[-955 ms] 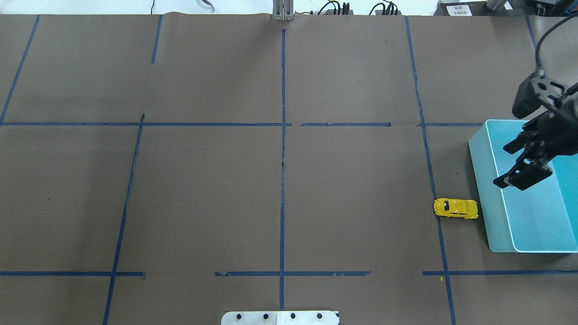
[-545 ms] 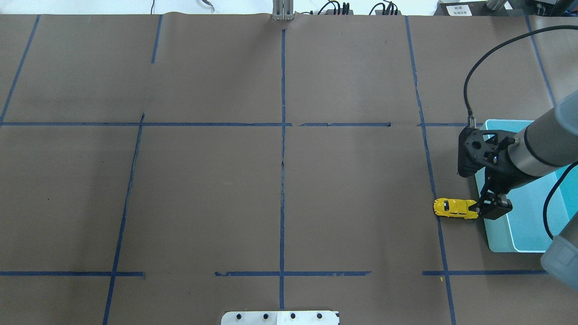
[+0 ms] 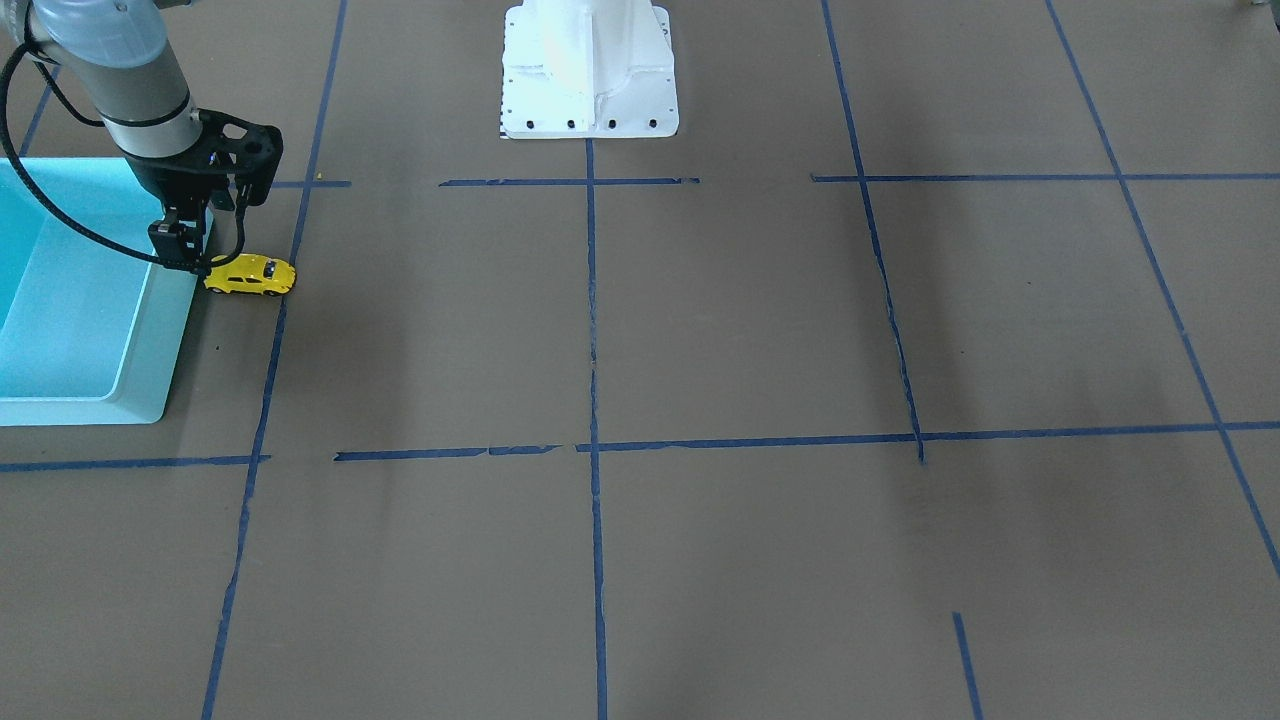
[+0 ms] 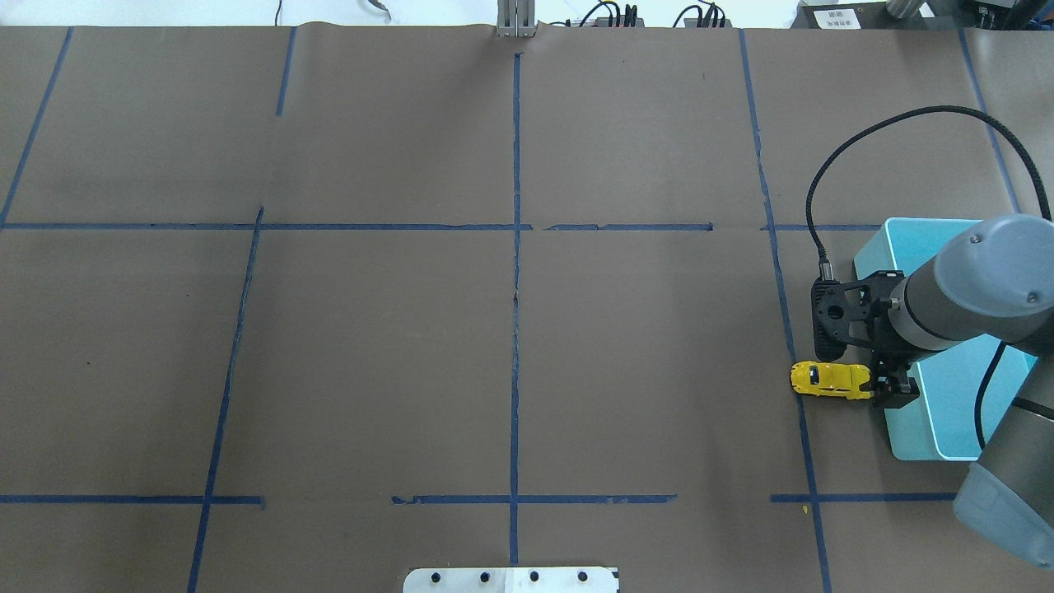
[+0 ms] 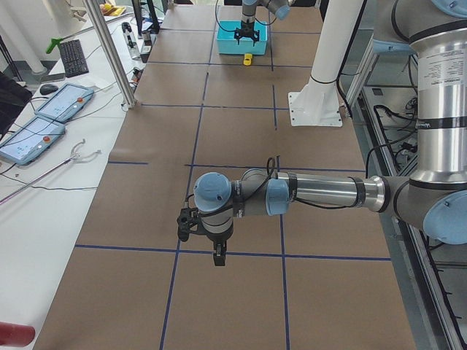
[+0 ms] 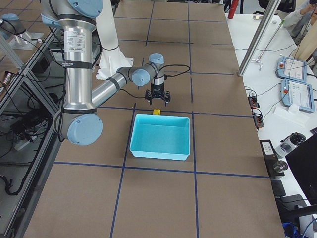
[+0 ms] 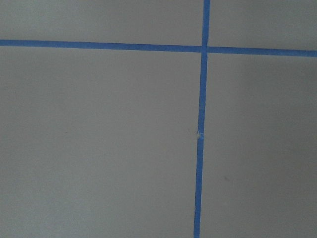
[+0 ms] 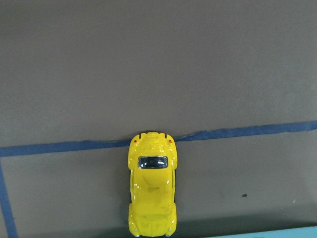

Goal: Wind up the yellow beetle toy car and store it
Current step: 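Close the right gripper on the yellow car and lift it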

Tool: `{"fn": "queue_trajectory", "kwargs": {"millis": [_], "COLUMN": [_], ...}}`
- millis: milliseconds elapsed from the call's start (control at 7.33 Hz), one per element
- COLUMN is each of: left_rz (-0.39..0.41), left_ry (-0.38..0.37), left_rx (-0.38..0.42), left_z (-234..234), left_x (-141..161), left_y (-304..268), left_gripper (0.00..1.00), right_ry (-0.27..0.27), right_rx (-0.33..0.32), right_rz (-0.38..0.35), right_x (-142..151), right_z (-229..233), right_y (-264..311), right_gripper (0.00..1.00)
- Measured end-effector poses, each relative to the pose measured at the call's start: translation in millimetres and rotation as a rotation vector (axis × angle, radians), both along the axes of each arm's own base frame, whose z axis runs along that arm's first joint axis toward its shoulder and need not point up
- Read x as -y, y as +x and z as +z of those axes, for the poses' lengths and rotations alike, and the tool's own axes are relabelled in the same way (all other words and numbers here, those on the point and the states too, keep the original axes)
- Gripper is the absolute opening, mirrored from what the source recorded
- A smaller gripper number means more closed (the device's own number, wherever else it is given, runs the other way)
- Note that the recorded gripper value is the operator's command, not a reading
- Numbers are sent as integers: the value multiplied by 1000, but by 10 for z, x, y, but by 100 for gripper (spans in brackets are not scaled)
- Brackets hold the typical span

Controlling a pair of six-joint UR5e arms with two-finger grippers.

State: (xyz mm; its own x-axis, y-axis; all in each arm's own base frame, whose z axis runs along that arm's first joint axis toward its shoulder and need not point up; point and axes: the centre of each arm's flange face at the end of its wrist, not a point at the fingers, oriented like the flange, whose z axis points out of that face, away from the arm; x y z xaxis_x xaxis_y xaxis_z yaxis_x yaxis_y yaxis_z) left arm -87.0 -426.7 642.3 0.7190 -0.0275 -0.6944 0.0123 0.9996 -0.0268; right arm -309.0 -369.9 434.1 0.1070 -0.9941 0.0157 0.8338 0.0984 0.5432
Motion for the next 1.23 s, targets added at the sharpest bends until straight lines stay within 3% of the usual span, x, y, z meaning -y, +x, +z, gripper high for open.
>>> {"fn": "queue_trajectory", "kwargs": {"millis": [545, 682, 955, 1091, 1227], "left_rz": [4, 4, 5, 6, 6], "left_ry": [-14, -17, -15, -14, -14], "left_rx": [37, 37, 36, 36, 38], "left_z": [101, 122, 135, 134, 137], "left_x": [-44, -43, -44, -41, -41], "left_y": [-23, -21, -17, -16, -18], "left_gripper": [99, 99, 99, 99, 99], "right_ry": [-45, -53, -59, -60, -67], "right_rx": [0, 0, -3, 4, 18], "right_rz": [-15, -25, -37, -42, -54], "right_x": [-43, -69, -69, -56, -62], "right_z": [431, 462, 503, 495, 469], "right_y": [-417, -468, -576, -611, -636], "right_gripper": [99, 94, 40, 25, 18]}}
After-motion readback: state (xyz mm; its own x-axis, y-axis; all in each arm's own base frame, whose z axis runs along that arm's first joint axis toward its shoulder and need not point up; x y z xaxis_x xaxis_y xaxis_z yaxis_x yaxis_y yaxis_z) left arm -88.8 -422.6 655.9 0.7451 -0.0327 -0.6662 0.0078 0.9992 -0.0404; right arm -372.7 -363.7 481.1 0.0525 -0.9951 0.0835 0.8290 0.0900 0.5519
